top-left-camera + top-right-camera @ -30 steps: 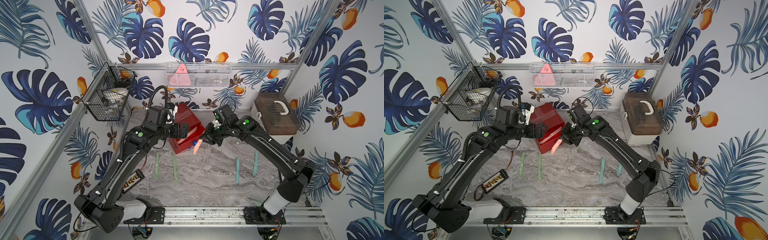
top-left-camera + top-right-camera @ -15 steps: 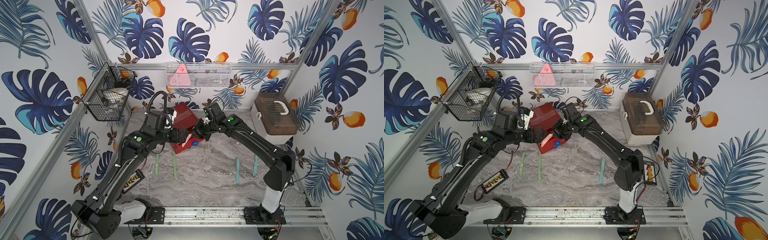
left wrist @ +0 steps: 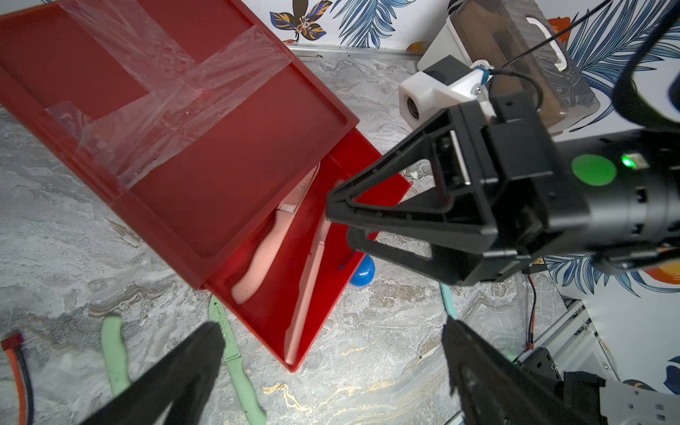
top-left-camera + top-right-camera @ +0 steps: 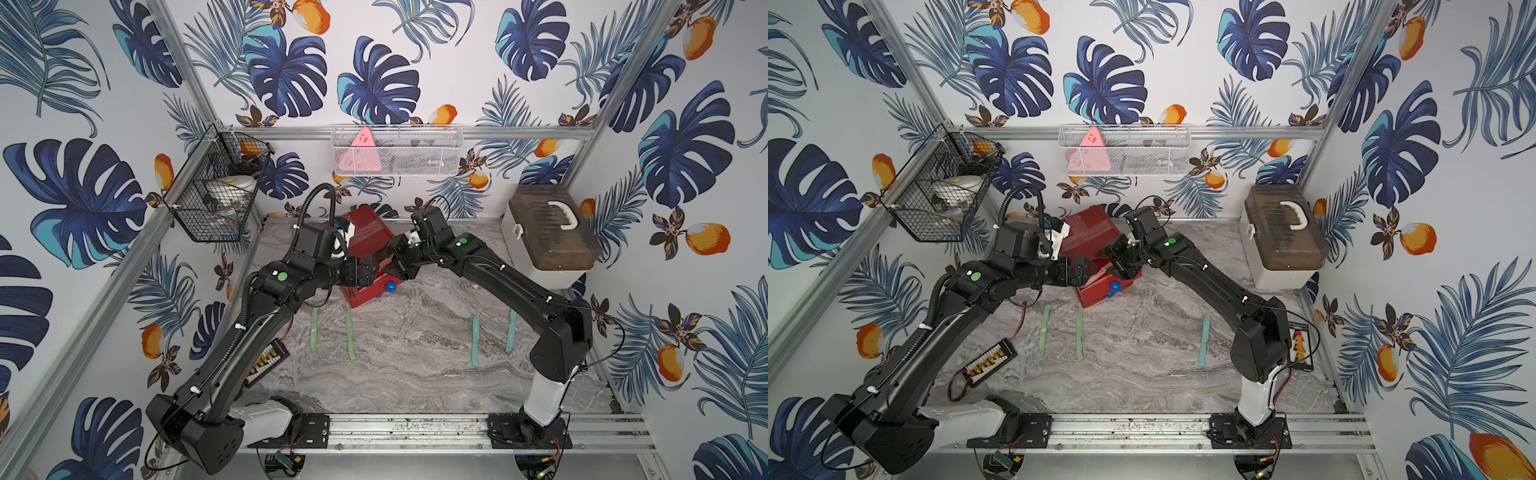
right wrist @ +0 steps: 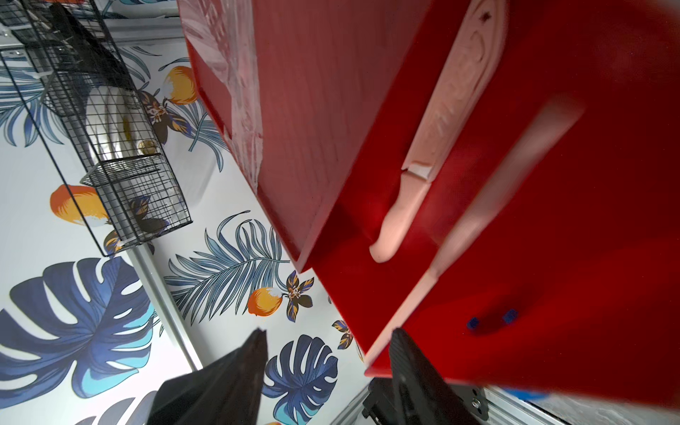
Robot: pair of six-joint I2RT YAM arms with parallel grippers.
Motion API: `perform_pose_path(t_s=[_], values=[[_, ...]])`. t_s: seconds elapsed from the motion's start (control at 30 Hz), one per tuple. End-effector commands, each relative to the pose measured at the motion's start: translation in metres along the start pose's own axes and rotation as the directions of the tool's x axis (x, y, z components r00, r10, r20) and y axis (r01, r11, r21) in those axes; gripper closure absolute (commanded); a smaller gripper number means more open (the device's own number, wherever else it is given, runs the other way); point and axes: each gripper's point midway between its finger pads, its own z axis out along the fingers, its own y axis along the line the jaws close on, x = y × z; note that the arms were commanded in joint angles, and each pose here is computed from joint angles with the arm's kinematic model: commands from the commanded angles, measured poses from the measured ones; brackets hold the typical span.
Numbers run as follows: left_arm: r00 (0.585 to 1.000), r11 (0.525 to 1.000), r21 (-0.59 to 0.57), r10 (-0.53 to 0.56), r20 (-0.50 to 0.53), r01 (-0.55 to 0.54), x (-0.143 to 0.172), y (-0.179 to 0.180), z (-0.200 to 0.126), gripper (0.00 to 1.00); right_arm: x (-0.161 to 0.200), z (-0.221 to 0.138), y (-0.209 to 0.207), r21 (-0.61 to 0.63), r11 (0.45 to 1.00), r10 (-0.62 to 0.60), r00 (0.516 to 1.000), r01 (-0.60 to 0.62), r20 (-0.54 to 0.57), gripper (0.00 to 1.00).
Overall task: Place the fruit knives into the drawer by color
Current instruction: Place the fruit knife in the drawer, then close the drawer in the storage box.
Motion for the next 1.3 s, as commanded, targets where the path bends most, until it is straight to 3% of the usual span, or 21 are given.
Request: perform_pose_path(t_s=[0.0, 0.07, 0.17, 0.33, 0.4, 0.47, 0.57, 0.6, 0.63, 0.87, 1.27], values=[[0.999, 1.0, 0.013, 0.016, 0.038, -0.016, -0.017, -0.006, 0.0, 0.01, 0.0, -0.016, 0.023, -0.073, 0.995, -0.059, 0.998, 0.061, 0.03, 0.44], [0.999, 1.0, 0.009, 0.018, 0.046, -0.018, -0.026, -0.007, 0.003, 0.01, 0.004, -0.027, 0.026, -0.07, 0.992, -0.104, 0.994, 0.106, 0.04, 0.46], [0.998, 1.0, -0.018, 0.012, 0.056, -0.011, -0.042, -0.006, 0.009, 0.01, 0.009, -0.049, 0.021, -0.049, 0.984, -0.165, 0.983, 0.169, 0.079, 0.57], [0.999, 0.997, -0.069, -0.02, 0.041, 0.023, -0.062, 0.0, 0.03, 0.02, 0.014, -0.059, -0.033, 0.024, 0.989, -0.148, 0.985, 0.146, 0.093, 0.9], [0.999, 0.996, -0.079, -0.034, 0.024, 0.035, -0.065, 0.004, 0.044, 0.07, 0.013, -0.056, -0.053, 0.049, 0.991, -0.128, 0.987, 0.124, 0.093, 1.0], [0.999, 0.995, -0.081, -0.049, 0.013, 0.05, -0.07, 0.008, 0.055, 0.22, 0.011, -0.051, -0.069, 0.072, 0.992, -0.113, 0.989, 0.107, 0.092, 1.0], [0.996, 0.993, -0.083, -0.089, 0.014, 0.09, -0.076, 0.02, 0.07, 0.78, 0.006, -0.042, -0.079, 0.077, 0.992, -0.106, 0.99, 0.099, 0.093, 1.0], [0.994, 0.991, -0.087, -0.104, 0.023, 0.105, -0.079, 0.026, 0.074, 0.93, 0.004, -0.04, -0.08, 0.078, 0.992, -0.107, 0.99, 0.1, 0.093, 1.0], [0.992, 0.988, -0.091, -0.12, 0.027, 0.122, -0.08, 0.032, 0.078, 1.0, 0.002, -0.036, -0.08, 0.079, 0.992, -0.109, 0.99, 0.102, 0.091, 1.0], [0.985, 0.977, -0.13, -0.174, -0.017, 0.17, -0.071, 0.068, 0.112, 1.0, -0.013, -0.011, -0.075, 0.088, 0.991, -0.111, 0.991, 0.105, 0.068, 1.0], [0.955, 0.955, -0.18, -0.263, -0.137, 0.237, -0.014, 0.109, 0.155, 1.0, -0.033, 0.027, -0.058, 0.05, 0.993, -0.105, 0.993, 0.102, 0.053, 1.0]])
